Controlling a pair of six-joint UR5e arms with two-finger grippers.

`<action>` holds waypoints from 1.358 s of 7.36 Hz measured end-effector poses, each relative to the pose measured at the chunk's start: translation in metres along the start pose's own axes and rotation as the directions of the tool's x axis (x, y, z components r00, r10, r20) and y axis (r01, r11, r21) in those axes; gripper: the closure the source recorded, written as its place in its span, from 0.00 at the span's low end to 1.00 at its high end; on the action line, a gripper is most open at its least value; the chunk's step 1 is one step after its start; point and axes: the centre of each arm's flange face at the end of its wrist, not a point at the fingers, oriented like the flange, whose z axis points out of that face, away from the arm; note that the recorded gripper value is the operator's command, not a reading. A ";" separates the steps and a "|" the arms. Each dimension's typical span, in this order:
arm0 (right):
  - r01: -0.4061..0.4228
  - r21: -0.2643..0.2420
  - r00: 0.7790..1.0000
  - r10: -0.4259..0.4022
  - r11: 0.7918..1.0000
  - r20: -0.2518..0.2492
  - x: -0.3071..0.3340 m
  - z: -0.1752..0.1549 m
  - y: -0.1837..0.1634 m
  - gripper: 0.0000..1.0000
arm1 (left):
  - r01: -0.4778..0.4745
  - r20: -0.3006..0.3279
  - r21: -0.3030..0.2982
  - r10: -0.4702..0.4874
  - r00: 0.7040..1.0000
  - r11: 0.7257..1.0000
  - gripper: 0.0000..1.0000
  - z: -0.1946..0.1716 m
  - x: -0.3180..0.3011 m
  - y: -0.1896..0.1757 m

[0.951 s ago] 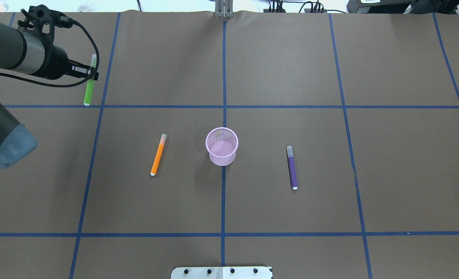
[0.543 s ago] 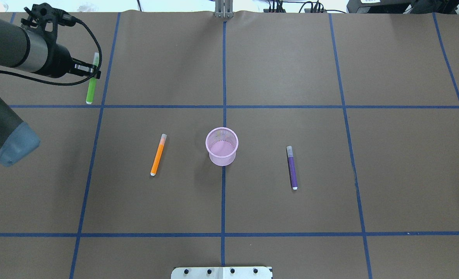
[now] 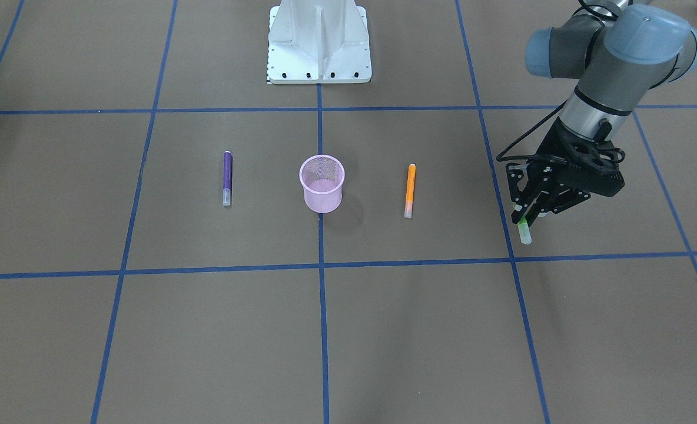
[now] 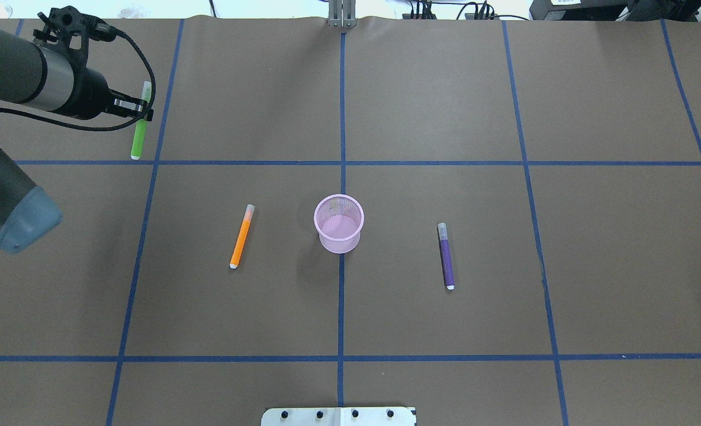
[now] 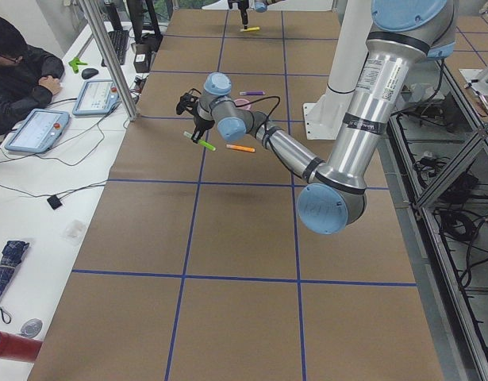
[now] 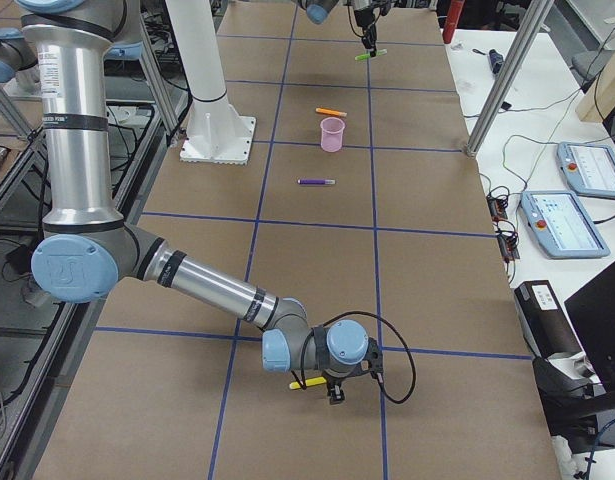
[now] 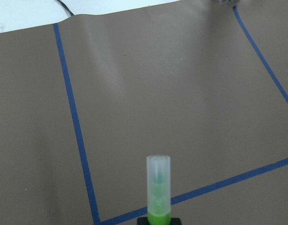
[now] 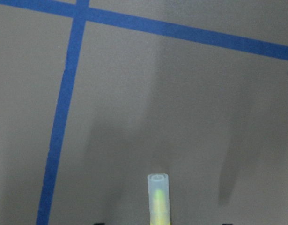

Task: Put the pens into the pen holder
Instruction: 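Hold the green highlighter raised while the right gripper grasps the yellow highlighter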

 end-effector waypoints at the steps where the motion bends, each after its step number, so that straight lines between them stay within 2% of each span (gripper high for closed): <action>1: 0.001 -0.003 1.000 -0.001 1.000 0.000 -0.001 0.001 0.000 0.24 | 0.000 0.000 0.000 0.000 1.000 1.000 1.00 0.000 0.000 0.000; 6: 0.008 -0.020 1.000 -0.008 1.000 0.001 -0.004 0.009 0.000 0.48 | -0.001 0.001 -0.002 0.001 1.000 1.000 1.00 0.001 -0.001 0.001; 10: 0.010 -0.022 1.000 -0.010 1.000 0.001 -0.004 0.010 0.000 0.50 | -0.001 0.001 -0.002 0.001 1.000 1.000 1.00 0.001 -0.001 0.001</action>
